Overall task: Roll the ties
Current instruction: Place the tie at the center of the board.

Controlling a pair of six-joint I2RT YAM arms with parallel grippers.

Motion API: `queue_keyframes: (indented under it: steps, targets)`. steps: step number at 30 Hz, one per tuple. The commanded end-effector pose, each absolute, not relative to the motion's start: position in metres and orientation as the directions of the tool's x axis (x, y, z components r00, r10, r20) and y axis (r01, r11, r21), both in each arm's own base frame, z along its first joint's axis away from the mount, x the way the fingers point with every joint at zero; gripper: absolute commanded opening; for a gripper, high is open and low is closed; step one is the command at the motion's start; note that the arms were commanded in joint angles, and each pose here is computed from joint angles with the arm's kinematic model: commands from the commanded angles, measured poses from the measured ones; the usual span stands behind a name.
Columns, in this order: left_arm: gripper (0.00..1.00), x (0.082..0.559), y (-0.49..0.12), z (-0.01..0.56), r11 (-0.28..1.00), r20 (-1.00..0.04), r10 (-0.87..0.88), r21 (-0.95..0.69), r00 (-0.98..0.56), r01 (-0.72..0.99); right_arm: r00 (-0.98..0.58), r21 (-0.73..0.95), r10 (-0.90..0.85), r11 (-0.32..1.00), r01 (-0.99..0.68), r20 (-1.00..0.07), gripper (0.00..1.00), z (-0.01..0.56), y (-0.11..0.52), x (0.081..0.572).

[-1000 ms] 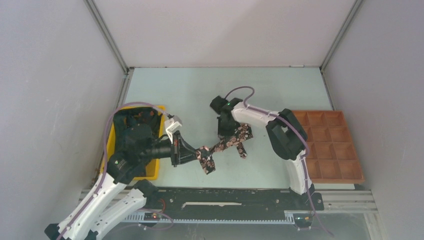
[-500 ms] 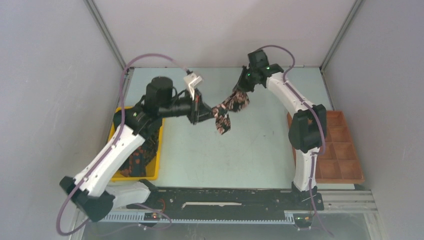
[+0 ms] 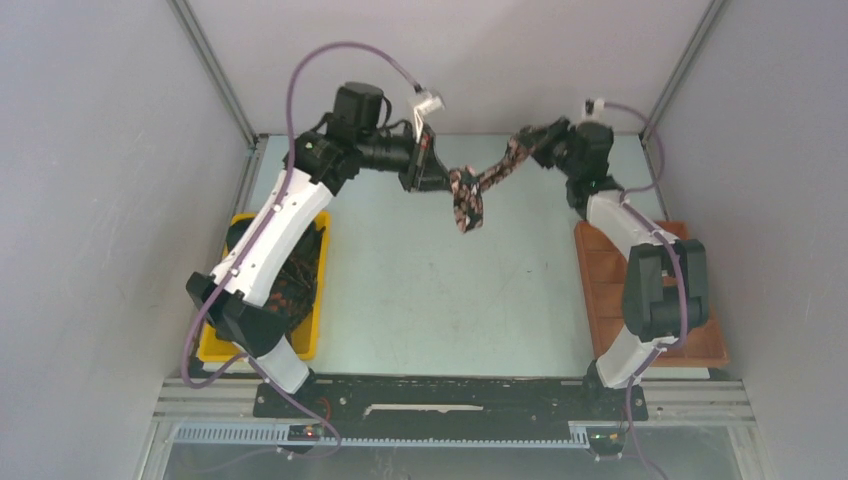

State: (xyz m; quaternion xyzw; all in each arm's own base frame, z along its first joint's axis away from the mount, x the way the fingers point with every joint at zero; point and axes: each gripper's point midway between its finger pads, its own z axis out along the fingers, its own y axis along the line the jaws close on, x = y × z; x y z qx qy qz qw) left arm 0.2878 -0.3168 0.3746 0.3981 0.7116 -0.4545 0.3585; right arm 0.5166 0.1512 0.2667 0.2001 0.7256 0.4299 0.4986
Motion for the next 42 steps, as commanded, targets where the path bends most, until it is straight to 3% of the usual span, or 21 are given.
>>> queue_keyframes:
  steps: [1, 7, 13, 18, 20, 23, 25, 29, 34, 38, 42]
  targets:
    - [0.04, 0.265, -0.318, 0.297, 0.259, -0.771, 0.384, -0.437, -0.507, 0.861, -0.391, 0.856, 0.768, 0.5, -0.128, -0.507, 0.0, 0.208, 0.152, 0.495]
    - [0.03, 0.236, -0.311, 0.227, 0.305, -0.657, 0.496, -0.48, -0.568, 0.822, -0.444, 0.863, 0.764, 0.503, -0.044, -0.468, 0.0, 0.158, 0.152, 0.446]
    - [0.03, 0.211, -0.301, 0.209, 0.334, -0.614, 0.52, -0.494, -0.594, 0.803, -0.5, 0.804, 0.708, 0.594, 0.038, -0.499, 0.0, 0.128, 0.159, 0.388]
    - [0.04, 0.191, -0.289, 0.18, 0.372, -0.547, 0.561, -0.504, -0.621, 0.78, -0.633, 0.721, 0.61, 0.683, 0.117, -0.476, 0.0, 0.092, 0.166, 0.339]
    - [0.05, 0.182, -0.284, 0.17, 0.385, -0.518, 0.586, -0.498, -0.623, 0.777, -0.657, 0.671, 0.594, 0.72, 0.176, -0.465, 0.07, 0.077, 0.159, 0.325]
    - [0.07, 0.17, -0.276, 0.157, 0.411, -0.478, 0.616, -0.483, -0.626, 0.773, -0.676, 0.616, 0.583, 0.751, 0.238, -0.45, 0.31, 0.062, 0.146, 0.305]
    - [0.09, 0.164, -0.271, 0.148, 0.428, -0.455, 0.625, -0.48, -0.634, 0.766, -0.687, 0.598, 0.578, 0.759, 0.255, -0.44, 0.41, 0.056, 0.141, 0.293]
    - [0.11, 0.155, -0.265, 0.135, 0.462, -0.425, 0.636, -0.458, -0.644, 0.759, -0.687, 0.582, 0.581, 0.765, 0.276, -0.437, 0.48, 0.057, 0.131, 0.267]
    - [0.14, 0.143, -0.263, 0.12, 0.511, -0.387, 0.647, -0.419, -0.657, 0.75, -0.607, 0.575, 0.574, 0.787, 0.224, -0.55, 0.49, 0.091, 0.119, 0.263]
    - [0.26, 0.149, -0.251, 0.109, 0.601, -0.385, 0.6, -0.362, -0.701, 0.713, -0.57, 0.537, 0.546, 0.819, 0.205, -0.615, 0.49, 0.111, 0.112, 0.267]
    - [0.47, 0.154, -0.241, 0.11, 0.68, -0.404, 0.521, -0.335, -0.752, 0.652, -0.586, 0.495, 0.508, 0.845, 0.2, -0.631, 0.47, 0.112, 0.115, 0.274]
